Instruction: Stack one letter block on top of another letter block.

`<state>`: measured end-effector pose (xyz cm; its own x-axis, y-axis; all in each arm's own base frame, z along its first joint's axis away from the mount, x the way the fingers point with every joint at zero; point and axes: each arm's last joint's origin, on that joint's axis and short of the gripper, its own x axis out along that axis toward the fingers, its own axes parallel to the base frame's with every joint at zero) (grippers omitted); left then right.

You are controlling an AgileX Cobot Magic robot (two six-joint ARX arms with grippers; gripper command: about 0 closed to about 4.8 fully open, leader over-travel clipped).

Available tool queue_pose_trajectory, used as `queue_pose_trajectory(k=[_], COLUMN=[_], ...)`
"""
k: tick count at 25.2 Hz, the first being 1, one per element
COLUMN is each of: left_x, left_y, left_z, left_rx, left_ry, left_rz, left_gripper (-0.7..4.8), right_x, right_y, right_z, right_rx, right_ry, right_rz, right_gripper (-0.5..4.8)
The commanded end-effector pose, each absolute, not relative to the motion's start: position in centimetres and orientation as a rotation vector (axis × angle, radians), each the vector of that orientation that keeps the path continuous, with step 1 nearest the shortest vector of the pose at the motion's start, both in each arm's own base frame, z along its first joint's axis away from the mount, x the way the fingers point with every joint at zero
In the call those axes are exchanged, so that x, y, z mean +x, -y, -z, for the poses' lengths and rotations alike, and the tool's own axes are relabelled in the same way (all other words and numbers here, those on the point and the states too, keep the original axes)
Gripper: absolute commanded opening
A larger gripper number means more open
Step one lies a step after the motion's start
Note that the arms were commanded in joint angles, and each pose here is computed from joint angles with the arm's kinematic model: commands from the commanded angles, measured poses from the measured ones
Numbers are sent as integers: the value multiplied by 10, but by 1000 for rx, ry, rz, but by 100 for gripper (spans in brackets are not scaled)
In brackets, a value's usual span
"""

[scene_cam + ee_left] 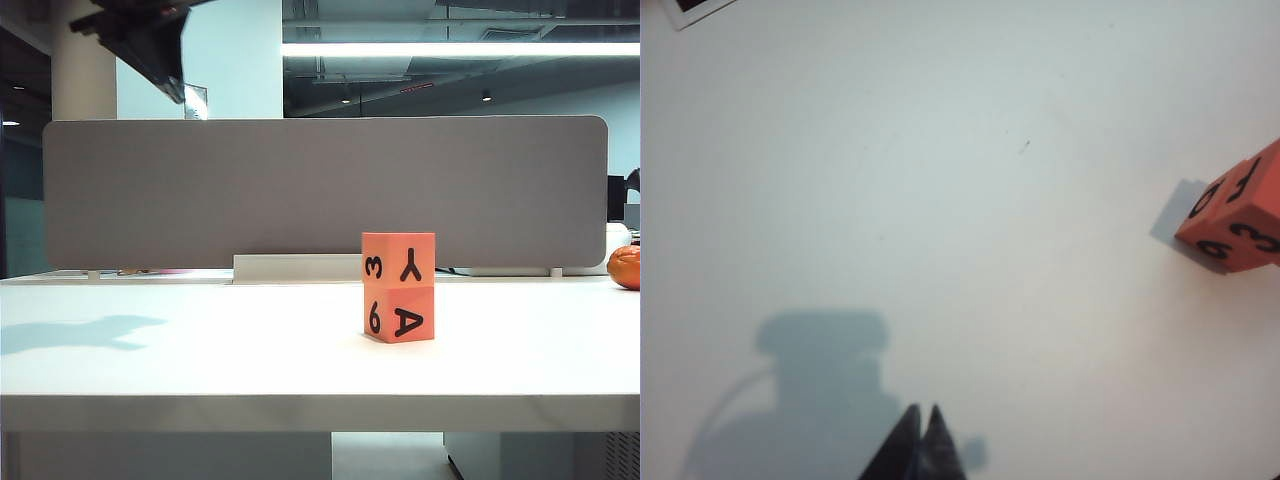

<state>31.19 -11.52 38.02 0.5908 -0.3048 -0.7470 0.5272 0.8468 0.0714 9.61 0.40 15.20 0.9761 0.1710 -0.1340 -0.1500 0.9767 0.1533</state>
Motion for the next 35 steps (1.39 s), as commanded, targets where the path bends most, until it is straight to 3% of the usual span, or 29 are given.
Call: queue_pose_trajectory(k=[1,11,28,35], left_x=[296,219,133,111], left_y=[109,82,49,41], left_z=[-382,-349,-300,-278], left_rx=[287,217,160,-12], left_ry=[-735,-505,-338,-201], left_rz=[492,469,404,381], left_gripper=[-6,-6,-6,-6], right_x=[97,97,96,96], right_y=[-1,-1,-1,-1], right_z=[-151,-150,-147,-147], right_rx=[112,50,53,53], right_ry=[-134,-145,-177,-177], right_rz=[-73,-63,-62,-62], right_gripper=[-1,-1,0,0])
